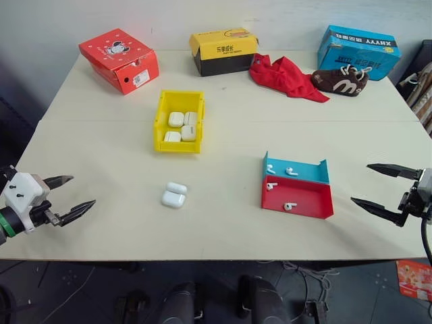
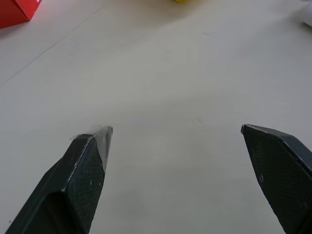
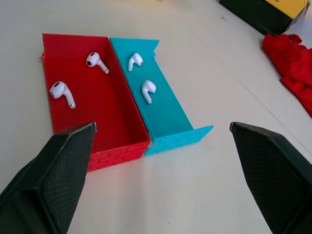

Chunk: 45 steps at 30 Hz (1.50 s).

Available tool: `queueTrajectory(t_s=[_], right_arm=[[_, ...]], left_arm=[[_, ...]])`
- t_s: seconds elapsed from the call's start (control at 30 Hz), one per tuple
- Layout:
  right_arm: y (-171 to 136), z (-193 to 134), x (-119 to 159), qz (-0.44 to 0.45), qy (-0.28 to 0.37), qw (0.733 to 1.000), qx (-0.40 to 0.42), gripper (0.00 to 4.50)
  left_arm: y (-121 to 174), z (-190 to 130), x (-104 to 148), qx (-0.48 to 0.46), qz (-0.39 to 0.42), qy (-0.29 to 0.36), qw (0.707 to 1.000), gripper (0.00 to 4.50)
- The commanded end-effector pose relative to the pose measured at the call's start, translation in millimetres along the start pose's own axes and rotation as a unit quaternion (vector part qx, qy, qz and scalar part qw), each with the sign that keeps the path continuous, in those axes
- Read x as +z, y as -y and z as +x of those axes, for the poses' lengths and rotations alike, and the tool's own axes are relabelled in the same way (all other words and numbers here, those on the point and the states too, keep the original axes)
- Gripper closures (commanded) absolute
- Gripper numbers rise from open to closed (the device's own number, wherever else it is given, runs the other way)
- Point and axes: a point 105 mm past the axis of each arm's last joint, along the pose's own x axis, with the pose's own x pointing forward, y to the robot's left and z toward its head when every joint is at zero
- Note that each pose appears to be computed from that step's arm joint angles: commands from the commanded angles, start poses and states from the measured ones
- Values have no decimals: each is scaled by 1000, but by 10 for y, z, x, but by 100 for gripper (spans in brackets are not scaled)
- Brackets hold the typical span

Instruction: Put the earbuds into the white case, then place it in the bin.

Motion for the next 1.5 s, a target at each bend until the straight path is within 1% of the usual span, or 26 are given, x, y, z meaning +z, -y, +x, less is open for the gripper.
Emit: queueTrajectory(t_s=[0.03,0.13,0.2,0.37,0.43,0.47,0.53,0.6,0.73,0.8,0.87,0.93,1.0,1.1,1.2,1.37,1.5], right_arm=[[-3,169,372,-17,113,993,-23,0],[-240,283,542,-29,176,984,13,0],[-327,298,602,-35,203,978,22,0],[-554,362,574,-26,217,973,69,0],[-603,394,545,-25,222,971,83,0],[-607,399,536,-22,224,971,83,0],[-588,402,524,-18,223,971,80,0],[-564,407,509,-18,221,972,79,0],[-528,409,455,-12,216,973,79,0],[-524,410,443,-10,215,973,80,0],[-533,415,433,-7,214,973,83,0],[-546,420,421,-4,213,973,85,0],[-549,419,420,-3,212,974,85,0],[-546,408,423,-2,211,974,83,0],[-567,378,411,3,207,975,84,0],[-619,319,430,9,200,976,82,0],[-647,283,439,11,194,978,80,0]], left_arm=[[-180,-219,-64,37,-70,-27,996,3],[-335,-418,-251,90,-127,-83,984,3],[-365,-482,-304,106,-148,-105,978,3],[-318,-645,-389,123,-200,-173,956,3],[-222,-694,-343,104,-218,-189,952,3],[-181,-683,-278,95,-223,-187,952,3],[-53,-582,-52,64,-232,-170,956,3],[122,-469,177,31,-233,-168,957,3],[491,-158,633,-13,-230,-153,961,3],[643,34,807,-24,-238,-128,962,3],[819,240,931,-35,-217,-102,970,3],[947,411,995,-20,-194,-85,977,3],[1042,510,1014,-9,-192,-73,979,3],[1078,595,976,28,-195,-74,978,3],[1145,742,956,60,-221,-66,971,3],[1486,909,944,28,-236,-72,969,3],[1601,1017,937,26,-233,-85,968,3]])
